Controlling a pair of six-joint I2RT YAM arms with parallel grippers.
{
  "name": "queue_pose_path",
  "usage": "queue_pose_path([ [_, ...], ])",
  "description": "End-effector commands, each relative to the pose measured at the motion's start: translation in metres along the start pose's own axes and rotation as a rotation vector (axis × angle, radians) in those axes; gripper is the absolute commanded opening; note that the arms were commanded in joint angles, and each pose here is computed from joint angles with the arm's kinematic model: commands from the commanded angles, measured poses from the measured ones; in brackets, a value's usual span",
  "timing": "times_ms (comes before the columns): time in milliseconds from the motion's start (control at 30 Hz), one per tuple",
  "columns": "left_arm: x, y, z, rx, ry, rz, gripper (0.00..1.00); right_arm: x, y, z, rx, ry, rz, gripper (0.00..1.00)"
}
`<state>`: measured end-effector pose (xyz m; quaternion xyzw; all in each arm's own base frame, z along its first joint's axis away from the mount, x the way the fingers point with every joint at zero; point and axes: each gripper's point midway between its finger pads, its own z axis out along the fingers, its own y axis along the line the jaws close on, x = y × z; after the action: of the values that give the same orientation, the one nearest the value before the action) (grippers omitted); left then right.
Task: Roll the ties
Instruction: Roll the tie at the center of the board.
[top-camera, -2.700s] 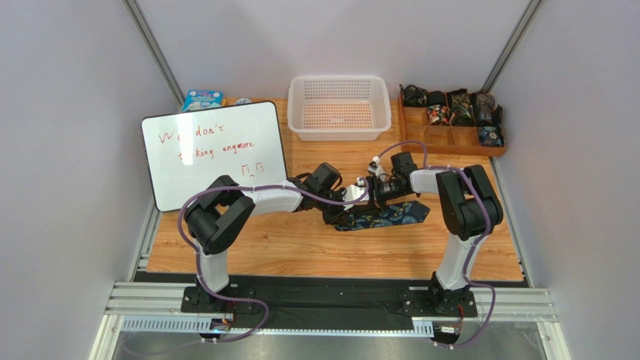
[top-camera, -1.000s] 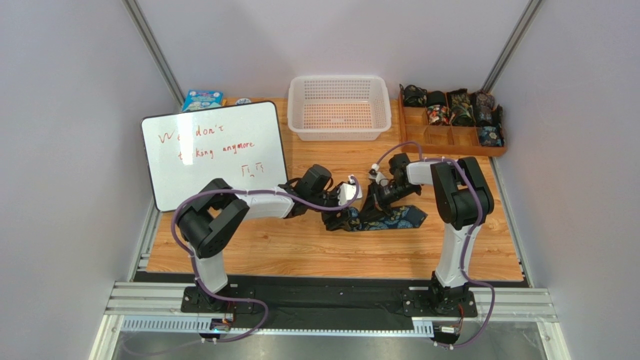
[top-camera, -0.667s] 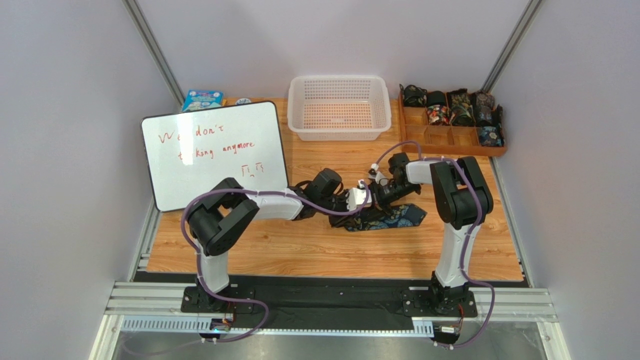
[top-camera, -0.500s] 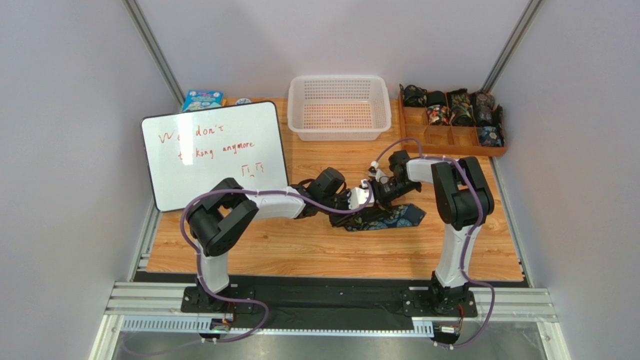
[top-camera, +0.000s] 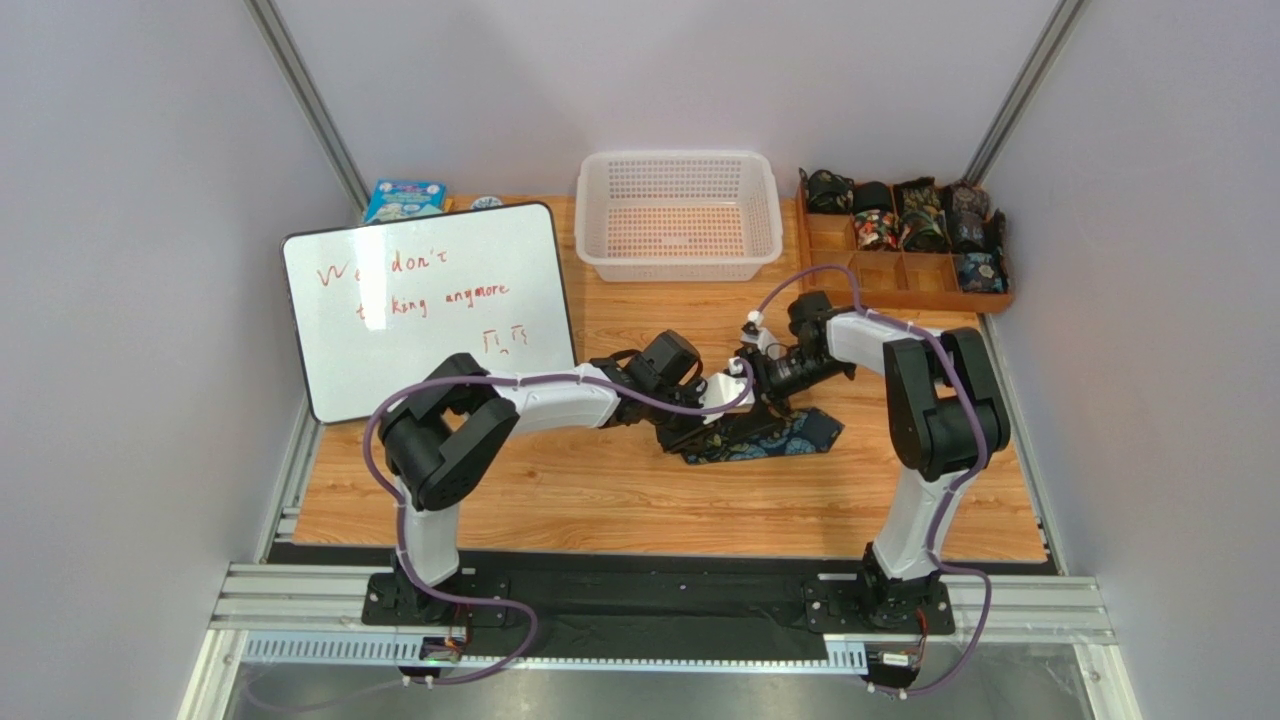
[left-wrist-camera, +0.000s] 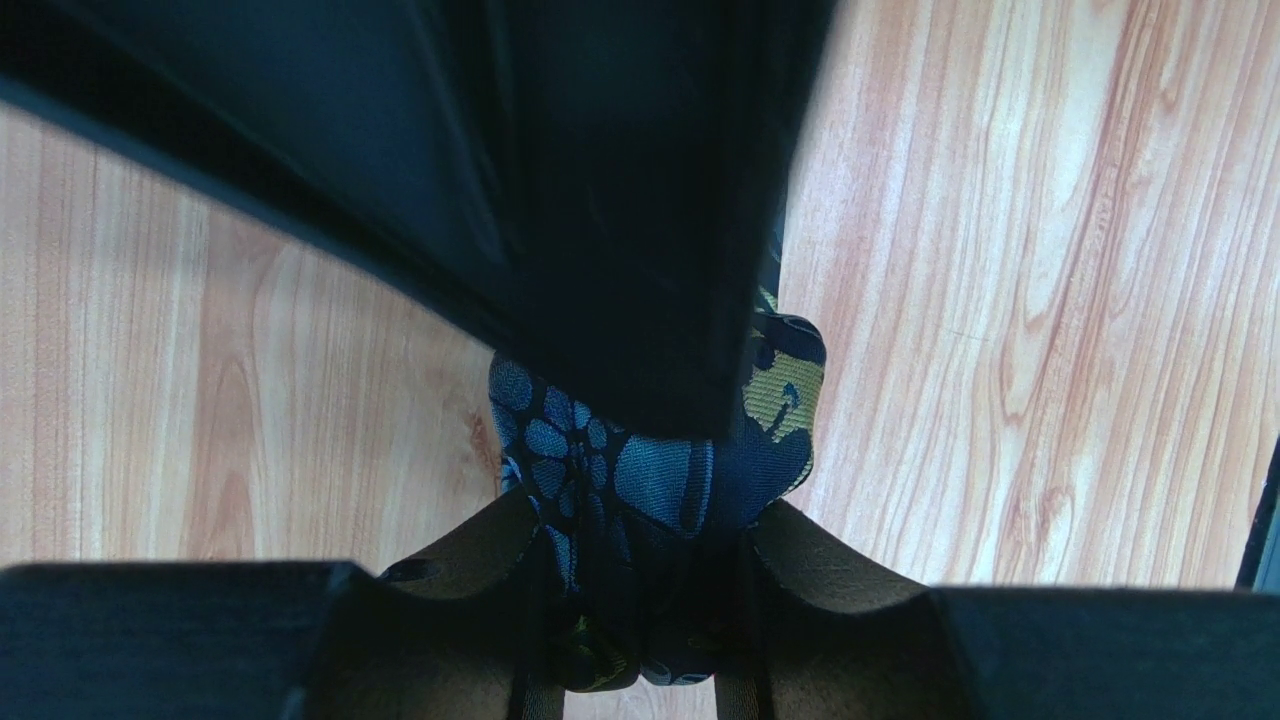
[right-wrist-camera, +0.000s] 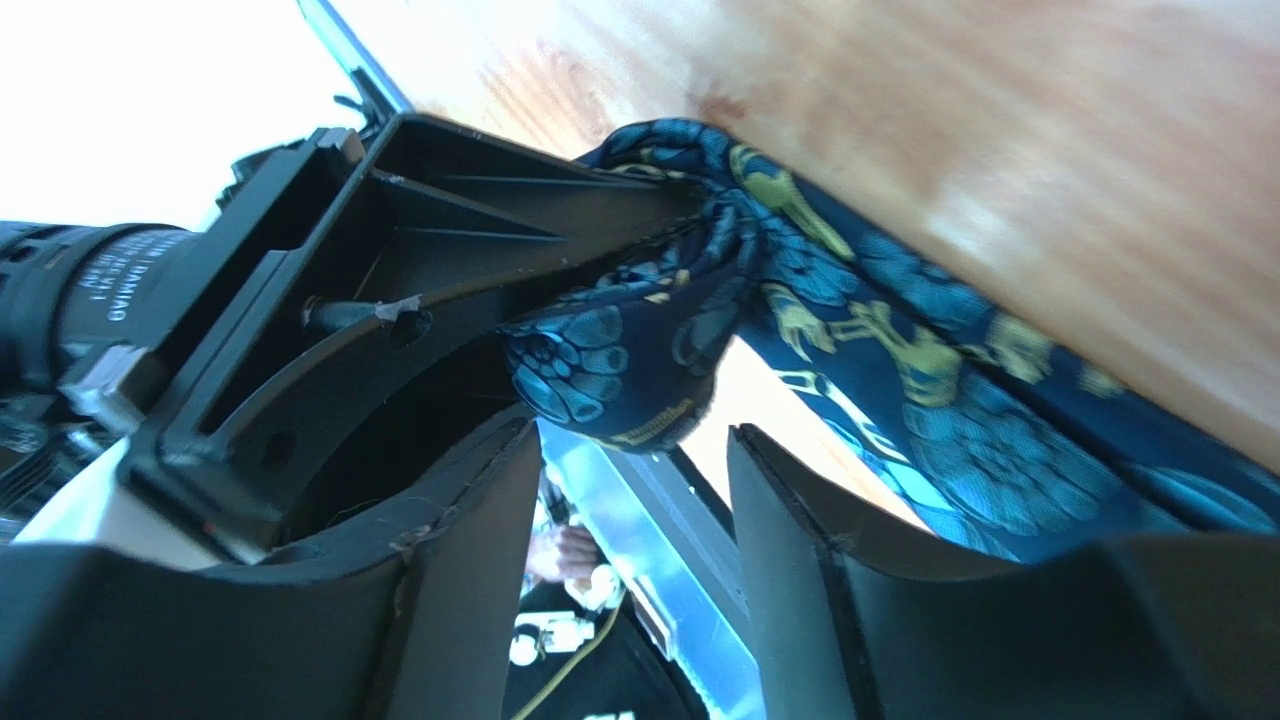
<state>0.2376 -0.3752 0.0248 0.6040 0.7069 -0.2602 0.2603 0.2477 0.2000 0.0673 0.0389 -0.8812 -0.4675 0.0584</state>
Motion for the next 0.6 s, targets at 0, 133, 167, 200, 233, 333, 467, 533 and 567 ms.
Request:
queue_pose_path([
  [0, 0.044, -0.008, 0.006, 0.019, 0.159, -0.041, 0.21, -0.003, 0.010, 0.012, -0.052, 0.000, -0.029, 0.47],
  [133, 0.040, -0.008, 0.005, 0.018, 0.150, -0.052, 0.27, 0.002, -0.009, 0.018, -0.006, 0.022, -0.005, 0.27],
  [167, 0.041, -0.008, 0.004, 0.020, 0.148, -0.056, 0.29, 0.002, -0.013, 0.019, 0.002, 0.021, 0.001, 0.13],
  [200, 0.037, -0.011, 0.003, 0.030, 0.135, -0.054, 0.32, 0.002, -0.018, 0.020, 0.009, 0.025, 0.014, 0.03],
  [233, 0.038, -0.012, 0.002, 0.031, 0.133, -0.057, 0.34, 0.002, -0.022, 0.019, 0.029, 0.024, 0.017, 0.00],
  [333, 0.027, -0.012, -0.004, 0.033, 0.085, -0.061, 0.44, 0.000, -0.035, 0.018, 0.062, 0.022, 0.037, 0.00],
  [467, 0.000, -0.006, -0.021, 0.026, -0.042, -0.079, 0.60, -0.001, -0.052, 0.014, 0.108, 0.013, 0.069, 0.00],
  [533, -0.014, -0.001, -0.026, 0.015, -0.100, -0.063, 0.65, 0.000, -0.062, 0.013, 0.138, 0.020, 0.083, 0.00],
  [567, -0.022, -0.001, -0.031, 0.012, -0.127, -0.051, 0.65, -0.002, -0.065, 0.011, 0.146, 0.014, 0.089, 0.00],
])
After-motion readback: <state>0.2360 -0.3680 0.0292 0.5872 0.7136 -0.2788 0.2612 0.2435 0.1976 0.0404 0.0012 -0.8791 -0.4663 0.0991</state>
